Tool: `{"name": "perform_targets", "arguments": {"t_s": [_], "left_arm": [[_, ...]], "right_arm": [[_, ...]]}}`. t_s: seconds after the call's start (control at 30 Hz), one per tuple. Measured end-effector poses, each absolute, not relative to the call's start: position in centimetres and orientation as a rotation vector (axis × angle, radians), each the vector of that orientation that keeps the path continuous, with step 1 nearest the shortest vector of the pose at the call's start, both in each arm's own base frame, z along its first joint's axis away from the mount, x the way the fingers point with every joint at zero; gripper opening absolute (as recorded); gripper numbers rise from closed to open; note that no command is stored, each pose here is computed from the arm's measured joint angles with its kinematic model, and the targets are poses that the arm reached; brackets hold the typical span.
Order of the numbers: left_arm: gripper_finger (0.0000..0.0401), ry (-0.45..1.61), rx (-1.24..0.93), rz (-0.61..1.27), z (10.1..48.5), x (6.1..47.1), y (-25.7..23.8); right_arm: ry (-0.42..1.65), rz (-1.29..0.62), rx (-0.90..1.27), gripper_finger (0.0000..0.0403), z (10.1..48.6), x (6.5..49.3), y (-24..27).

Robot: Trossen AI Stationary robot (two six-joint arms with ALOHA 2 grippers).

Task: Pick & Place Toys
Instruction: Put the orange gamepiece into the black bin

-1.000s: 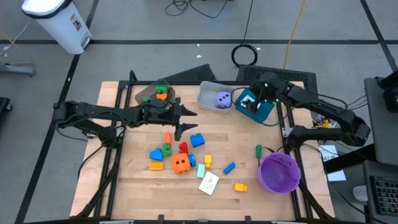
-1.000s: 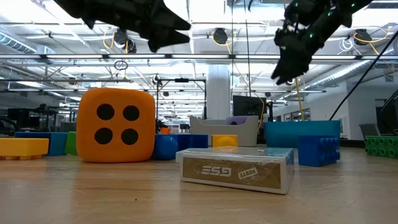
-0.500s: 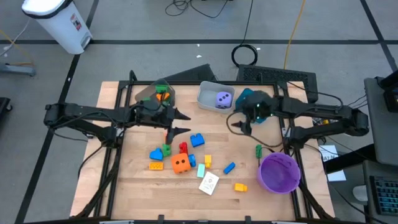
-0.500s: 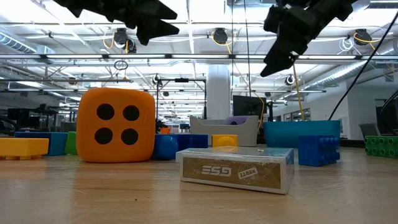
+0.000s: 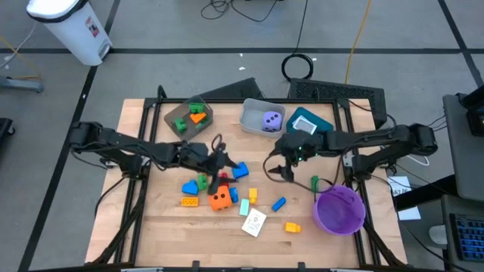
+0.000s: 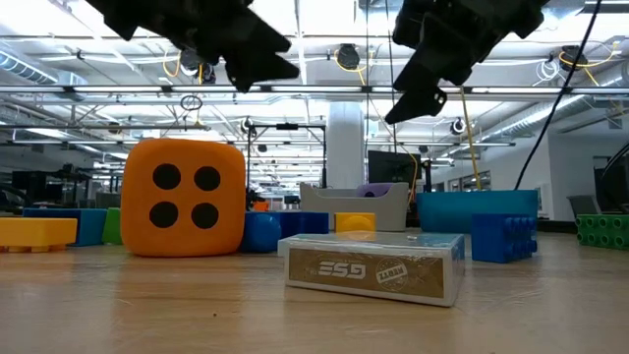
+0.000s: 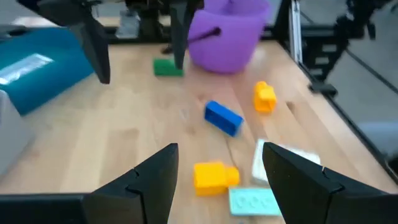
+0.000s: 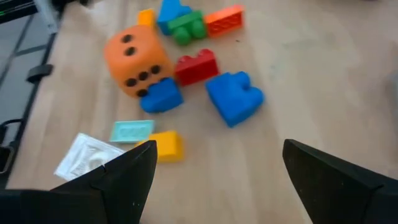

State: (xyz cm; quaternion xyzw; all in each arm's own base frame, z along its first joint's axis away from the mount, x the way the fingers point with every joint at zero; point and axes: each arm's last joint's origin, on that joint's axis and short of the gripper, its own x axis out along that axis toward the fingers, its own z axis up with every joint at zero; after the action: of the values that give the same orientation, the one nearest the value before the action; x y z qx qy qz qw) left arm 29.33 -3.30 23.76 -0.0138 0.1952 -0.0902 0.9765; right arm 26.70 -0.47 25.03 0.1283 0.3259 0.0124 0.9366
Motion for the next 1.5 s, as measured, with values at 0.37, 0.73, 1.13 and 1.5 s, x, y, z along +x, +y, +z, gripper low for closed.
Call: {"name": "perform_targets", "arguments": {"t_s": [0.37,0.73,1.13,1.5], "left_arm": [[0.0241,0.752,-0.123,-0.087,22.1,25.9,-5.6],[0.0241,0.925,-0.436,0.403,21.2,23.4,-3.5],[0.0241,0.895,-0.877,0.802,19.5,23.7,0.4],[0.0241,1.02,-0.896,0.849,16.4,25.0,0.4]], "right_arm": [[0.635,0.171,0.199,0.0334,22.3,29.9,4.4],[0.676,-0.008,0.149,0.0334,17.9,32.1,5.9],[0.679,-0.002,0.154,0.0334,16.3,32.8,6.1],[0.677,0.014,0.132,0.0334,16.4,32.8,6.3]]}}
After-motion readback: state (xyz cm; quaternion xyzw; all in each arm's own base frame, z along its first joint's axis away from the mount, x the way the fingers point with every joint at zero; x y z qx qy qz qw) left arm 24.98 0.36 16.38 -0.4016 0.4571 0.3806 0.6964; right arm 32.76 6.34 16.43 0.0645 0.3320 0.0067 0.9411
